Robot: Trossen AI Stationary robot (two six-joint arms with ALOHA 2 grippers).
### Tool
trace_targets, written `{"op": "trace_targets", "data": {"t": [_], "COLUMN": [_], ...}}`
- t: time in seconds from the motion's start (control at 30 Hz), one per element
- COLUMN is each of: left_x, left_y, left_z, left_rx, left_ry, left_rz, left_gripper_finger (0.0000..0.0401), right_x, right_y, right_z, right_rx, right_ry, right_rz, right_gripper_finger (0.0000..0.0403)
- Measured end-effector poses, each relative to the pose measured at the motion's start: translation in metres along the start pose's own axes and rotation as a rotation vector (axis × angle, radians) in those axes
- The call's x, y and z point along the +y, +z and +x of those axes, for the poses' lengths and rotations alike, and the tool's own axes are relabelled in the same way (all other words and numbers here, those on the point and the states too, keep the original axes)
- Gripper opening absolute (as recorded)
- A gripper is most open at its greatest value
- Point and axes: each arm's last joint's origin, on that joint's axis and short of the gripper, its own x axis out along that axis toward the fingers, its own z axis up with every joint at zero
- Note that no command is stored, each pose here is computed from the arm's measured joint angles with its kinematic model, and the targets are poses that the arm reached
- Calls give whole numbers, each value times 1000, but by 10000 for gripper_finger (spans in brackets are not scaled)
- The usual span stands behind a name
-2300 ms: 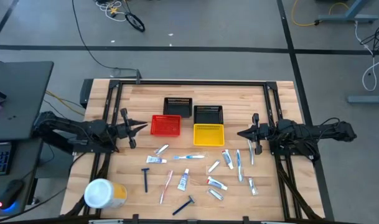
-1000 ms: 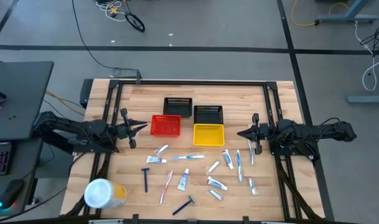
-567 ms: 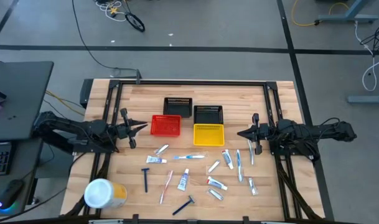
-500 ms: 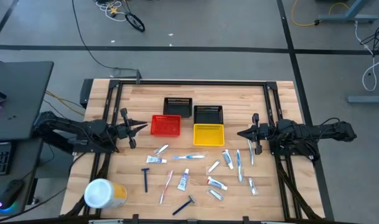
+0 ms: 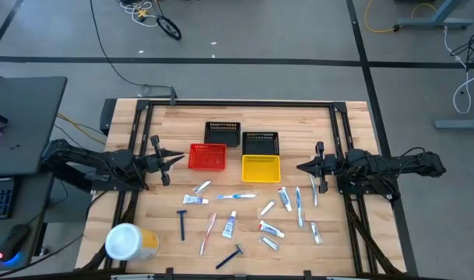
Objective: Pick & Place Travel size toiletries
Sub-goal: Put the white toothpaste into the red bin
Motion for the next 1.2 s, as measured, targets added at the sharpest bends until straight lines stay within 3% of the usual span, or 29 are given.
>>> {"op": "trace_targets", "data": {"t": [0.27, 0.43, 0.6, 0.87, 1.0, 1.1, 1.2], "left_x": [-3, -3, 5, 11, 8, 3, -1], "left_y": [2, 9, 19, 28, 25, 21, 18], "left_z": [0, -1, -2, -5, -4, -2, 1], "left_rx": [-60, -152, -270, -371, -332, -273, -232], "left_ry": [-113, -189, -135, -95, -175, -250, -272], "left_rz": [-214, -262, -254, -319, -481, -596, -621], "left_gripper_finger": [46, 46, 46, 46, 46, 46, 46], "right_x": [0, -1, 2, 2, 1, -2, -10], "right_y": [0, 3, 13, 36, 42, 43, 43], "right_z": [0, 0, -1, -7, -10, -10, -11], "right_rx": [0, -27, -131, -370, -440, -464, -466], "right_ry": [0, -33, 110, 152, 149, 38, -237], "right_rz": [0, -1, 208, 211, 212, 221, 169], "right_gripper_finger": [1, 1, 1, 1, 1, 1, 1]}}
